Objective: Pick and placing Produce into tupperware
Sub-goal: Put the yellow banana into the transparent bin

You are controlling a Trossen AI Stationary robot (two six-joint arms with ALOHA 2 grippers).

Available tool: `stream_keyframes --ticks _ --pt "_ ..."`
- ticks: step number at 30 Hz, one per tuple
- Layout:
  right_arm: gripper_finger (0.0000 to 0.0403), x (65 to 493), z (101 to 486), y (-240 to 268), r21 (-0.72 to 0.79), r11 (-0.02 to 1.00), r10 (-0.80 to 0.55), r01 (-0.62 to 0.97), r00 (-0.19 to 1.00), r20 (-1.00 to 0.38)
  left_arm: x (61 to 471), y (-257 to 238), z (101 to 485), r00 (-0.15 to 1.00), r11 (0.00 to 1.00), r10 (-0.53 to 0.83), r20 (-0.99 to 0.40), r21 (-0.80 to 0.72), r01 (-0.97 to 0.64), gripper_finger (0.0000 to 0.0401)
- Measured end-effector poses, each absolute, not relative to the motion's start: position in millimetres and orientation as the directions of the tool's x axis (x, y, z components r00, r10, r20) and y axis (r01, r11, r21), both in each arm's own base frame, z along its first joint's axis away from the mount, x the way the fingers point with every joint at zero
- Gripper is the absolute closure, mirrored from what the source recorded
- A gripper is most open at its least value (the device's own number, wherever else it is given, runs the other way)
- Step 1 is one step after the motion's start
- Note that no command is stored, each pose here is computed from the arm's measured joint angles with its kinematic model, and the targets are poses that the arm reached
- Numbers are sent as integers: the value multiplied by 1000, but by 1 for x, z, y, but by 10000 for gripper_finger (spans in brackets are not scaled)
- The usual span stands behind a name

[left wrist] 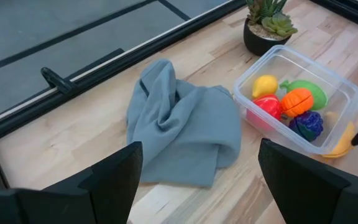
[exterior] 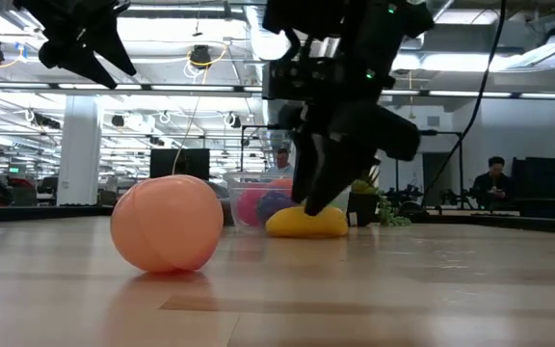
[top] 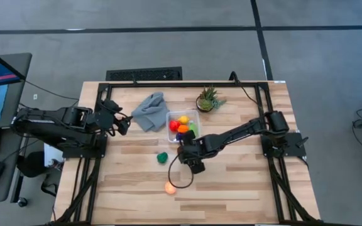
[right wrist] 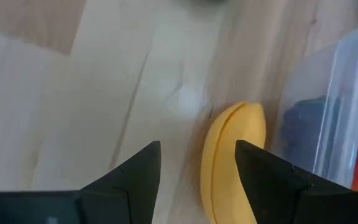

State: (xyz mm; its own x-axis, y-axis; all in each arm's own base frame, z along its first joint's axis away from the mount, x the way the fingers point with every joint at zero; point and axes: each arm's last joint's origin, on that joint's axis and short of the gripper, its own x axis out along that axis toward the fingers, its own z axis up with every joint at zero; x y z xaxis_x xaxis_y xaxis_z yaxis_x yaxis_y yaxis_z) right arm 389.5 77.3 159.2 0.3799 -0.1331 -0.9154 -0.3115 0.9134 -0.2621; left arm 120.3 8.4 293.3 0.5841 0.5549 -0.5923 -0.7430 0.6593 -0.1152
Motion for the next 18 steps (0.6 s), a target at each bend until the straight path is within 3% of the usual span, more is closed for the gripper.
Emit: stream_keyframes --ticks 18 --pt "173 388 162 70 -296 927 -211 -230 333 -919 120 1 293 611 695 537 -582 -104 -711 93"
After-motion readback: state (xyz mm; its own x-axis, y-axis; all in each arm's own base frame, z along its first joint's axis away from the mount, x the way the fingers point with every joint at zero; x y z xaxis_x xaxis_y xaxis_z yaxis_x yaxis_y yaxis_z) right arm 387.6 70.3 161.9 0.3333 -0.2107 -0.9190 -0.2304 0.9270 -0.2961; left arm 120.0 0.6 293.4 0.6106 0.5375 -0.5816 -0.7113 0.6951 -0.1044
